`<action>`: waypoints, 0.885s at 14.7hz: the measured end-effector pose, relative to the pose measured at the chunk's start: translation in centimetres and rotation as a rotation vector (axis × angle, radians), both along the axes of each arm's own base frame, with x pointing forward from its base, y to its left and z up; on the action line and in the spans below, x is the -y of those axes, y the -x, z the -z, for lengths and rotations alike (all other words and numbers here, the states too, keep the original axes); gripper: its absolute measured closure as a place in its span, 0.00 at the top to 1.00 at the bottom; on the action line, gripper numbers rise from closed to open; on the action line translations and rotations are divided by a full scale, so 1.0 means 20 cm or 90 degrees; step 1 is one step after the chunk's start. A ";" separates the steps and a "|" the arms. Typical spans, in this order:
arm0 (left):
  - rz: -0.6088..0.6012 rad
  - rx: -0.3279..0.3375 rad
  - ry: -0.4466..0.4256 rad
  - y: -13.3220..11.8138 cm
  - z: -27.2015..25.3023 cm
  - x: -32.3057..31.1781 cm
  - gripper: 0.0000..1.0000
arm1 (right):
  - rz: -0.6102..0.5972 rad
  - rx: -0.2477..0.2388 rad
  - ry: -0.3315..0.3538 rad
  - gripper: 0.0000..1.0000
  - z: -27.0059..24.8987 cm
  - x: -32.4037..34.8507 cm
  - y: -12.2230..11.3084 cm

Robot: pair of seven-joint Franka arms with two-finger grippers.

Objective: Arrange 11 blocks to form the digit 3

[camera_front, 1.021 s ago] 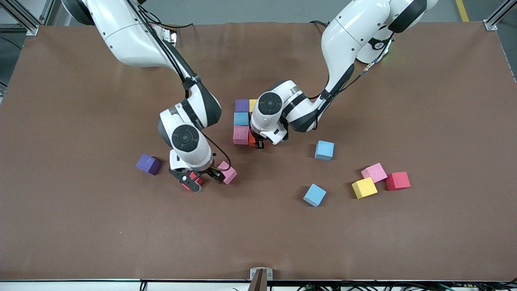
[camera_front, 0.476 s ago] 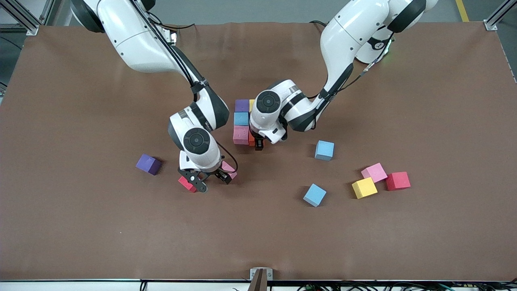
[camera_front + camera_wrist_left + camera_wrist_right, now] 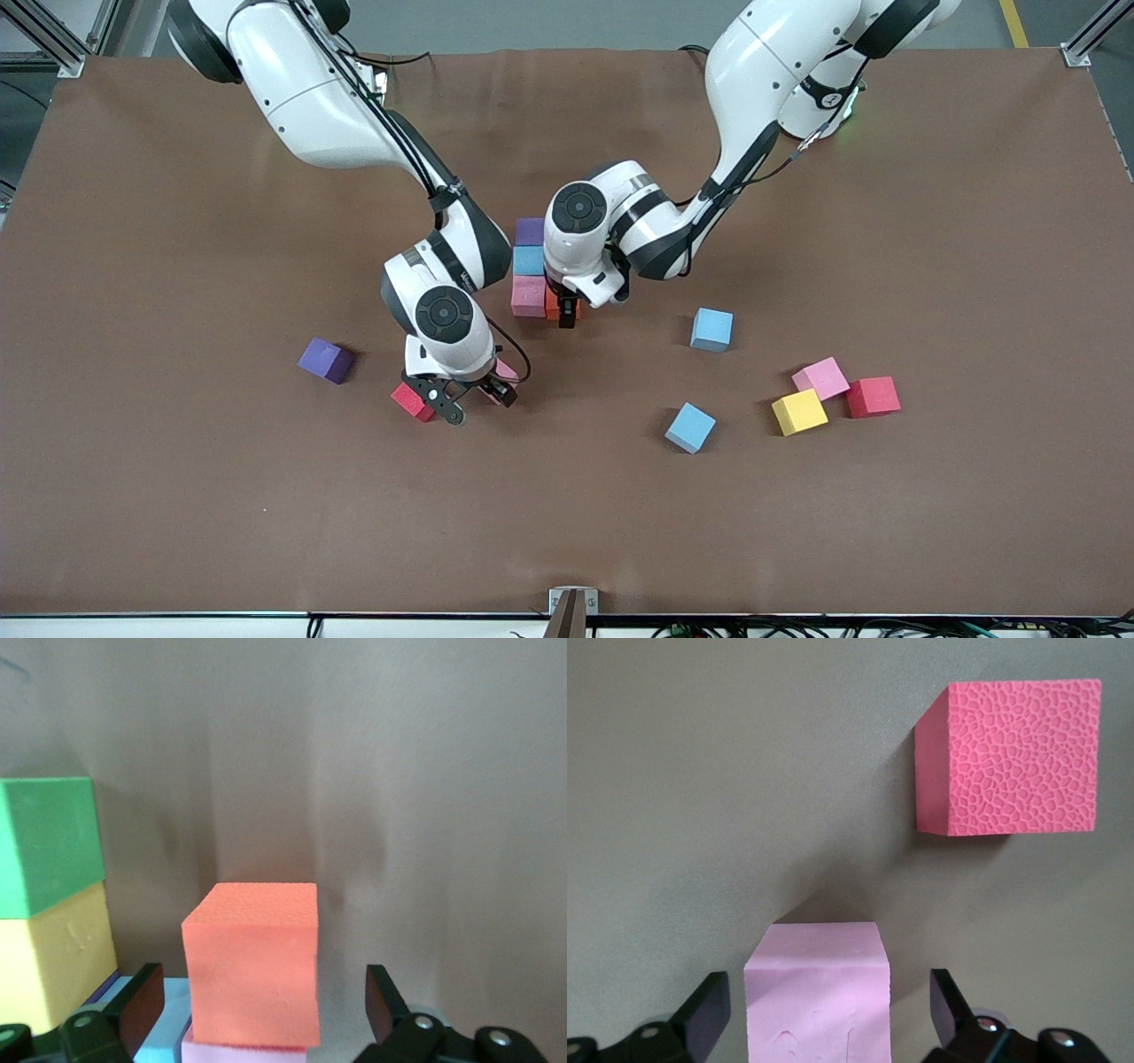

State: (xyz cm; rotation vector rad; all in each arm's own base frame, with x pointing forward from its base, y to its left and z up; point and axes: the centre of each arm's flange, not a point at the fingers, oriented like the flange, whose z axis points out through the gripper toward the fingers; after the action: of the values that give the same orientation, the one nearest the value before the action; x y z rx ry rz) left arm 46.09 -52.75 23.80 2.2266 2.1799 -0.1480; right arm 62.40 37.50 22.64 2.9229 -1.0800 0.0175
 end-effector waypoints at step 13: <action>0.141 0.003 -0.069 -0.63 -0.42 -0.89 1.00 | -0.050 0.011 -0.011 0.60 0.07 -0.05 0.01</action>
State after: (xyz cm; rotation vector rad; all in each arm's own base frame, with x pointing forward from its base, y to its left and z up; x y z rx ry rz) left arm 58.68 -34.96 32.29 2.5193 1.9792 -0.0279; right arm 62.15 38.53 21.15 2.9846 -0.9728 0.0347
